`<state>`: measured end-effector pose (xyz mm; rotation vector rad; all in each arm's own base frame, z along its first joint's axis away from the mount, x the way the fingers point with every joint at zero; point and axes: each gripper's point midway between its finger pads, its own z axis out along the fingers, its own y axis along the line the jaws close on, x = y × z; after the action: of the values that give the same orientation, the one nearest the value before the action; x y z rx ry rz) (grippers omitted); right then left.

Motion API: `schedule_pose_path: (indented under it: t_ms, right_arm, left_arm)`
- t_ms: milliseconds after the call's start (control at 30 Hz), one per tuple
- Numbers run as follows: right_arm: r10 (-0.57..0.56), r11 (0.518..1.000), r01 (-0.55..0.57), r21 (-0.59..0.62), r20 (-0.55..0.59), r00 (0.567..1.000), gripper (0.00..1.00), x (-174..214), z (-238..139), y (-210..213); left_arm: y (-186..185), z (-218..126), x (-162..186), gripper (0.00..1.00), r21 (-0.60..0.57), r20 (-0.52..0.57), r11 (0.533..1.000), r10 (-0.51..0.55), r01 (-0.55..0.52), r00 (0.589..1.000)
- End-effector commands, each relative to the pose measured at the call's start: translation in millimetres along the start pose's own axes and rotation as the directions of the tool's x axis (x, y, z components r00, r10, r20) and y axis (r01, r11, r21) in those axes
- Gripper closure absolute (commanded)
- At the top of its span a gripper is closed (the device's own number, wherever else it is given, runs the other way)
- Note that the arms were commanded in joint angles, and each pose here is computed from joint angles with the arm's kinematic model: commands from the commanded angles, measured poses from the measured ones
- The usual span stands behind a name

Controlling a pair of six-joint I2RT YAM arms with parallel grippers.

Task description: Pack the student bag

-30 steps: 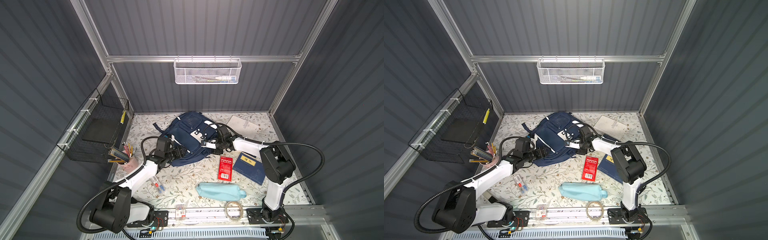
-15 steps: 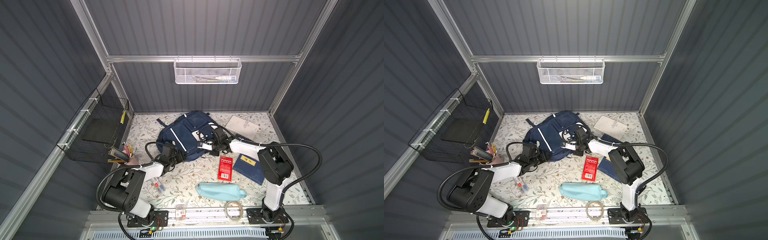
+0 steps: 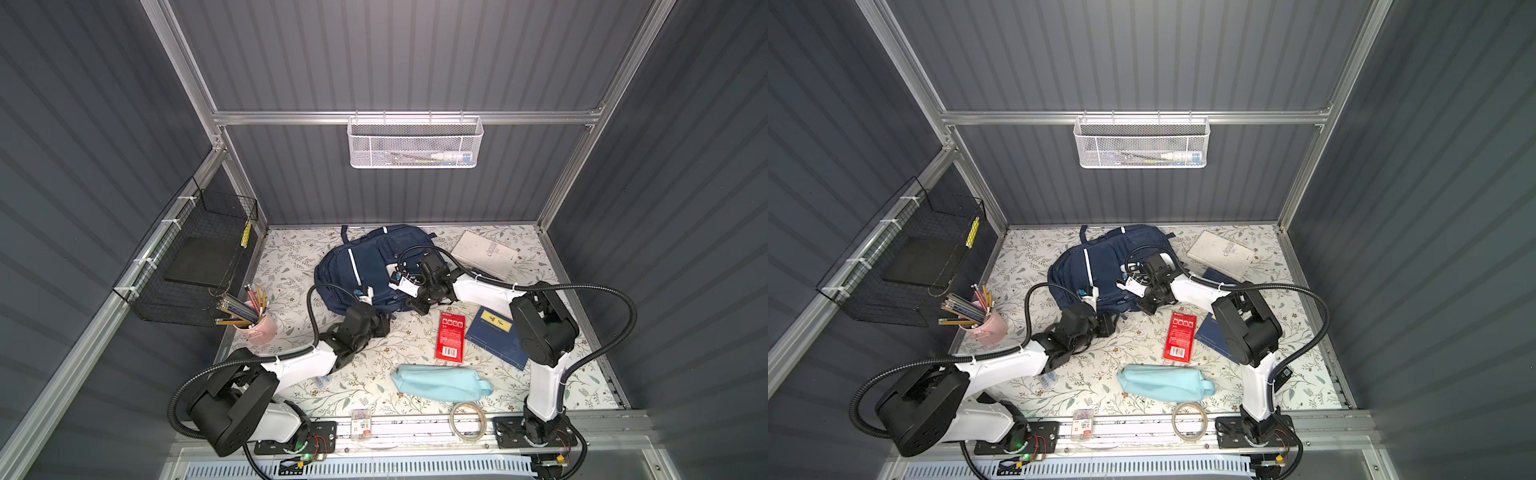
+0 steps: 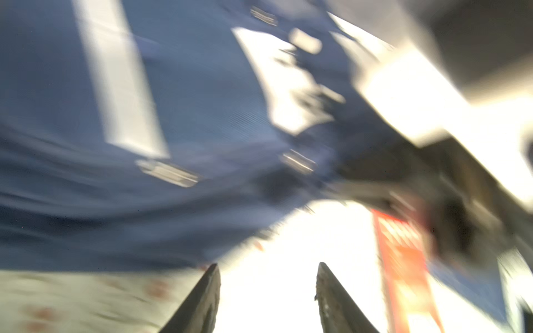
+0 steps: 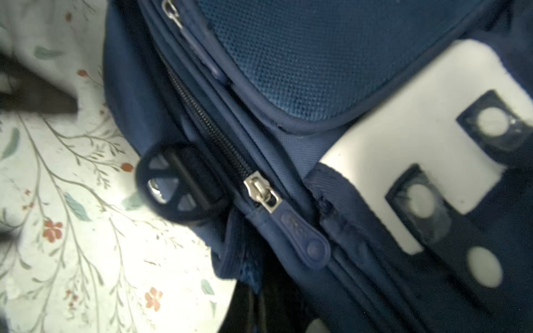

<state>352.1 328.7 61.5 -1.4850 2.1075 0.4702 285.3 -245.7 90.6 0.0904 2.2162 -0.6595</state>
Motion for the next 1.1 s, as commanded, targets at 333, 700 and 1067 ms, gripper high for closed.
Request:
schedule_pose_path:
  t_ms: [333, 700, 1067]
  right_arm:
    - [0.014, 0.995, 0.001, -0.105, 0.145, 0.989, 1.00, -31, -9, 28]
    - [0.032, 0.989, -0.001, -0.149, 0.204, 0.978, 1.00, -42, -17, 37]
    - [0.082, 0.985, -0.042, -0.166, 0.246, 0.966, 1.00, -52, -12, 41]
  left_arm:
    - [42, 19, 5, 0.47, -0.264, 0.063, 0.962, 0.087, -0.067, 0.994]
    - [12, 52, 6, 1.00, -0.128, 0.037, 0.980, 0.160, -0.154, 0.986]
    - [-43, 60, 17, 1.00, 0.081, -0.021, 0.989, 0.123, -0.121, 0.992]
